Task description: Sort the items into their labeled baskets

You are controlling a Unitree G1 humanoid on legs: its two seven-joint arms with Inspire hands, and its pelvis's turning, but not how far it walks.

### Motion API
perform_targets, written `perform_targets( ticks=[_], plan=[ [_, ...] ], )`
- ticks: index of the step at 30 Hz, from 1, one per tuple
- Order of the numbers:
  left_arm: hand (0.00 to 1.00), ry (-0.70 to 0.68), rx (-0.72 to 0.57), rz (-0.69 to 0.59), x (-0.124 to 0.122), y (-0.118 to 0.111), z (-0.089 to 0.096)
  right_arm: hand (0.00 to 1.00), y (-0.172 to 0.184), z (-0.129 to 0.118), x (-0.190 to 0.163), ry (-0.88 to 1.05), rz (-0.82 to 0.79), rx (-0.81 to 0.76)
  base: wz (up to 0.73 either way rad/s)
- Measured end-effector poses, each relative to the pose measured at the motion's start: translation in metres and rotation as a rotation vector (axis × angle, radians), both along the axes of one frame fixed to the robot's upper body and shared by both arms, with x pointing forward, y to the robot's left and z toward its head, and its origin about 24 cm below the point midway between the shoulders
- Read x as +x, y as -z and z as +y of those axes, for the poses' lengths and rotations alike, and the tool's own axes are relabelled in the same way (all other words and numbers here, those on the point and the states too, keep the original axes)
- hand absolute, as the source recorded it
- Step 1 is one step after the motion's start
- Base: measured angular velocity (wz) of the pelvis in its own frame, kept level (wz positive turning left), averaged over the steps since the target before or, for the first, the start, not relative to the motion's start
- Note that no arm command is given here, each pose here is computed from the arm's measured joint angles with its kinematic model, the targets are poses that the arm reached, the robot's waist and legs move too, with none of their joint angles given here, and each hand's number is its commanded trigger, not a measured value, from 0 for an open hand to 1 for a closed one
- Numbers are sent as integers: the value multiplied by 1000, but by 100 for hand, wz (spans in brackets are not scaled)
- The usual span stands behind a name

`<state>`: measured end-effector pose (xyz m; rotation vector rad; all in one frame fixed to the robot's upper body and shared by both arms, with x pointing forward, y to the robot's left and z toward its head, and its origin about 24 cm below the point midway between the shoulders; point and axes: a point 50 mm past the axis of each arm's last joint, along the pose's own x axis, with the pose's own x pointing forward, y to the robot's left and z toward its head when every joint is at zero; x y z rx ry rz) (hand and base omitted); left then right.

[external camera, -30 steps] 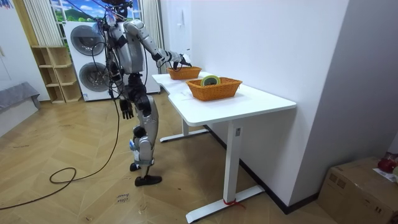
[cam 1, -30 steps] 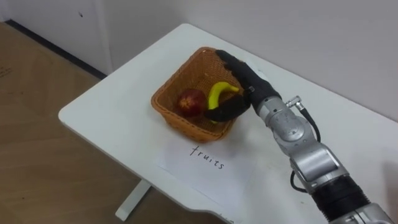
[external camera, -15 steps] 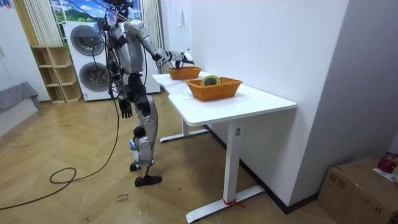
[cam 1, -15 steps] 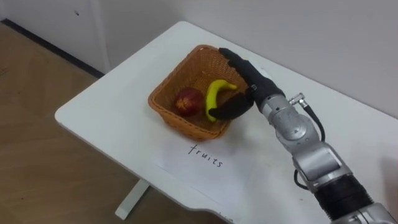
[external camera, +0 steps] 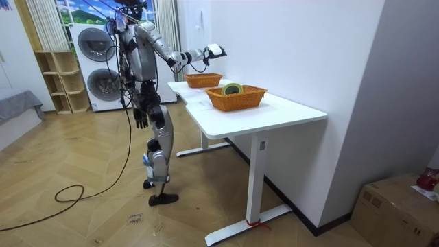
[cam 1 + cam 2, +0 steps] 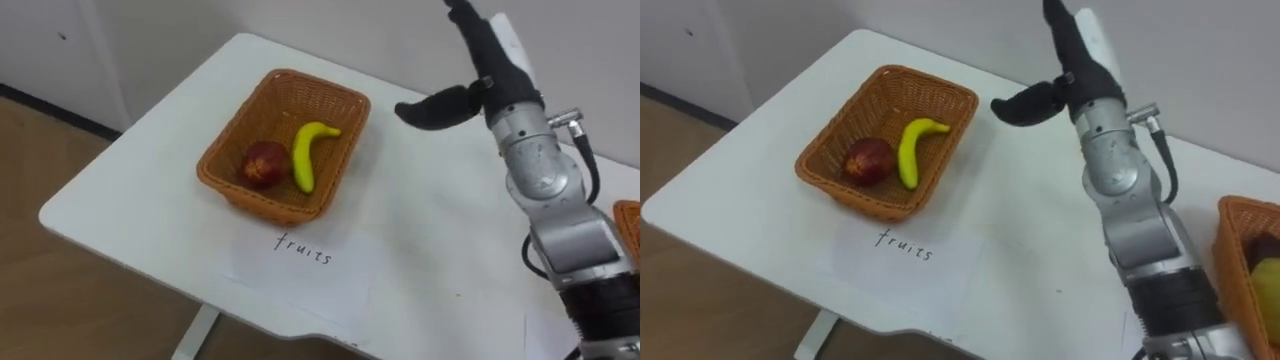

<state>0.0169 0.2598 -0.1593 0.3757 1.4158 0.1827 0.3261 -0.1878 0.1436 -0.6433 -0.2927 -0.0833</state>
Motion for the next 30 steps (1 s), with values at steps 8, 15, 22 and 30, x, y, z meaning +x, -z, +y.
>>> perform_targets(
  ticks=[8,15,22,30],
  plan=[
    [0,6,16,-44,5,-1,0,0,-16,-24,-7,93,-88,12,-17],
    [0,2,18,-19,-1,0,2,0,-30,-52,-13,211,-165,24,-17],
    [0,-32,31,-33,-1,-3,10,0,-36,-79,-32,276,-213,100,-19],
    [0,-43,44,-47,-1,-4,14,0,-39,-101,-50,376,-263,120,-20]
  ],
)
